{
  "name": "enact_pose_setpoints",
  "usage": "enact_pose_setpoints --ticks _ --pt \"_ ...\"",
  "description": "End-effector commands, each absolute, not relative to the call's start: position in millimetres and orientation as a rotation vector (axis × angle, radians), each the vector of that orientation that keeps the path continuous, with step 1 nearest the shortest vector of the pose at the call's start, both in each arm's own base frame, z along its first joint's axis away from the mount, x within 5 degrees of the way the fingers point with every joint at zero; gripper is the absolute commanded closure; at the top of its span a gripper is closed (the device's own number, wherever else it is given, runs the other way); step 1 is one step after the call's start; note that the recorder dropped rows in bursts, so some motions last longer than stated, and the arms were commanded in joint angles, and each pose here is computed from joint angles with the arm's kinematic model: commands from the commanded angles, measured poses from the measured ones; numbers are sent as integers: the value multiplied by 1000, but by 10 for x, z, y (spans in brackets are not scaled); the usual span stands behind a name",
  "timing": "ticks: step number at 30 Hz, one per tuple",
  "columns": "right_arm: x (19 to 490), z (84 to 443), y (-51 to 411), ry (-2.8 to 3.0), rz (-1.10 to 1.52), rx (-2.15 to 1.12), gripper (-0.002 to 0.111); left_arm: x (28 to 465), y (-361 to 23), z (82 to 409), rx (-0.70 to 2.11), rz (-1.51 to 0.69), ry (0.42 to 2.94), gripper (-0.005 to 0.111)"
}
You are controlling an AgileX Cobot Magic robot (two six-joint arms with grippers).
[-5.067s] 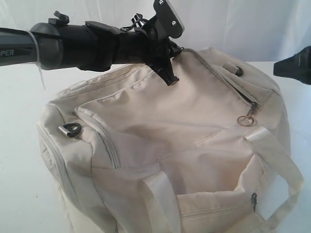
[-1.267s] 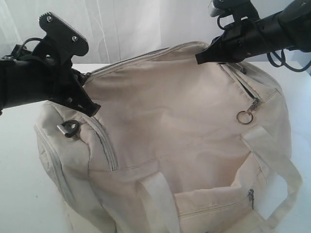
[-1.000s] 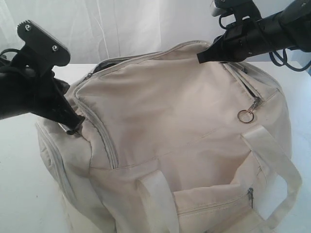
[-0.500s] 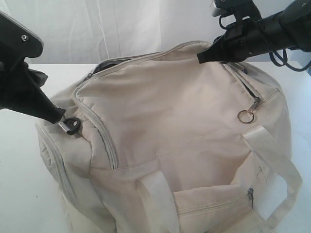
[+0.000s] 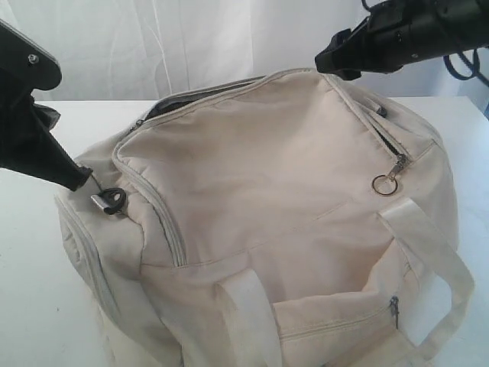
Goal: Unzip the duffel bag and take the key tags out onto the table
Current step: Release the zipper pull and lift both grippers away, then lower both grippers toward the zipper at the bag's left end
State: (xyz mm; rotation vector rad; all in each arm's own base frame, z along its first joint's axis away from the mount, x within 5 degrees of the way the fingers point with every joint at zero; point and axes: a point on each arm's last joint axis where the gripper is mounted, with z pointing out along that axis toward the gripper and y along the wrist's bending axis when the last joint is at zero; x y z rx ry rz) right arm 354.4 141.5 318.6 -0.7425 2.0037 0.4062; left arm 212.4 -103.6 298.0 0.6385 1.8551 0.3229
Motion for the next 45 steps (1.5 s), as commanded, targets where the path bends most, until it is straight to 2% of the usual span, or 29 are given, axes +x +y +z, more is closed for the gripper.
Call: enact_pose_setpoints --ticks 1,9,12,15,17,20,24,30,33,37,39,45 --pt "3402 3367 1388 1993 454 -744 52 2211 -1044 3138 786 360 1738 107" --pt "3241 3524 1380 1987 510 -761 52 2658 -738 3383 606 -121 1669 107" --pt "3179 3543 1403 2006 556 -774 52 2698 -718 3427 616 -468 1594 107" --pt "3126 3528 1471 2019 595 -817 54 2697 -631 3371 734 -860 1724 107" --pt "3090 3523 1529 2019 612 -845 55 2680 -569 3279 951 -955 1906 107" --pt "3010 3505 1621 2033 662 -908 55 2736 -493 3319 959 -836 2069 107" --pt "2819 3459 1783 2069 767 -1063 55 2719 -516 3457 1069 -677 2070 107" --pt "2550 3429 2062 2055 851 -1255 54 2770 -721 3441 1174 -569 1999 106" --pt "2491 3423 2134 2050 869 -1285 54 2851 -783 3346 1262 -437 1984 94" --pt "2445 3403 2151 2074 895 -1304 54 3004 -798 3224 1242 -362 1998 59" --pt "2447 3392 2142 2087 879 -1308 54 3073 -808 3164 1215 -368 2007 47" --pt "2456 3392 2141 2088 871 -1299 54 3231 -857 2934 1194 -449 2042 44"
